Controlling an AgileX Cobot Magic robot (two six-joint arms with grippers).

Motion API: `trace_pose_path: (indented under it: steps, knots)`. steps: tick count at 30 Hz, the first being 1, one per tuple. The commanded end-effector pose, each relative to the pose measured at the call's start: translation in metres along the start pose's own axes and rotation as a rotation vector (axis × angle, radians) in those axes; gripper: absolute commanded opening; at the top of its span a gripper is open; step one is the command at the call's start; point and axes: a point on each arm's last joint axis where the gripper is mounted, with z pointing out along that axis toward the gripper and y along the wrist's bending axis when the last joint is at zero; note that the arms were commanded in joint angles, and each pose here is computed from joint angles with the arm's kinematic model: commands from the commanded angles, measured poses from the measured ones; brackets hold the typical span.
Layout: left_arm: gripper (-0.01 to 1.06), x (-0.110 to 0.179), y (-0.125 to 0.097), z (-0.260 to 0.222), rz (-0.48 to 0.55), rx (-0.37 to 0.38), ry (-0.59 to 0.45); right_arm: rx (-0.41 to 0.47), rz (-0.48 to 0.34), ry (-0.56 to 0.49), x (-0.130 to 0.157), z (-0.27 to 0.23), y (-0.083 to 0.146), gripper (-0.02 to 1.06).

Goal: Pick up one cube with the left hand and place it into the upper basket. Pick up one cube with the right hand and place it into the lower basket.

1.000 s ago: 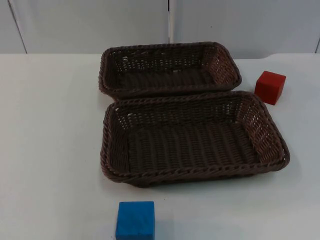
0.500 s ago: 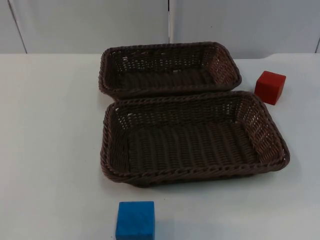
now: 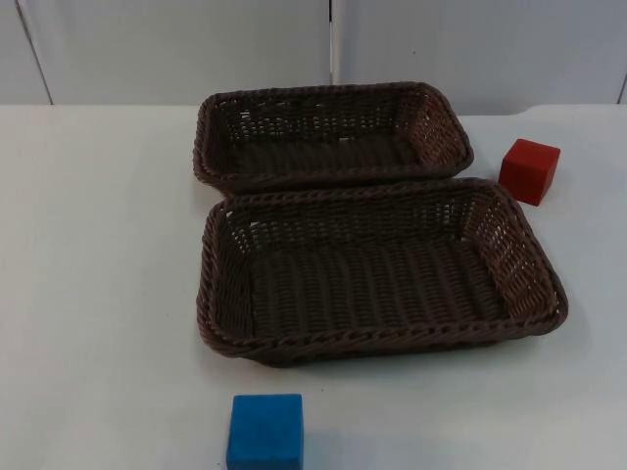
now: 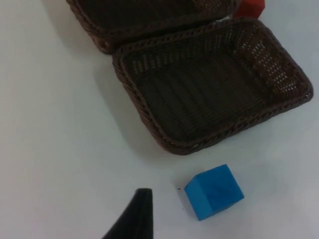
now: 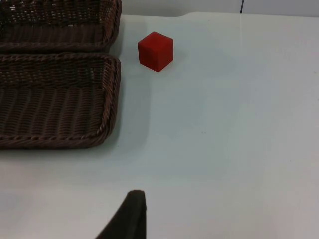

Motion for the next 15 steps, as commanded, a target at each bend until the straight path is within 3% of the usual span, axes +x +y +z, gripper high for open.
trace_pose_path:
  steps: [1, 15]
  knots:
    - [1.05, -0.005, -0.002, 0.003, 0.010, 0.049, 0.001, 0.008, 0.002, -0.007, 0.000, -0.001, 0.000, 1.05]
    - [1.05, -0.012, 0.005, 0.023, -0.021, 0.110, 0.082, -0.027, 0.017, -0.008, 0.000, 0.000, 0.003, 1.05]
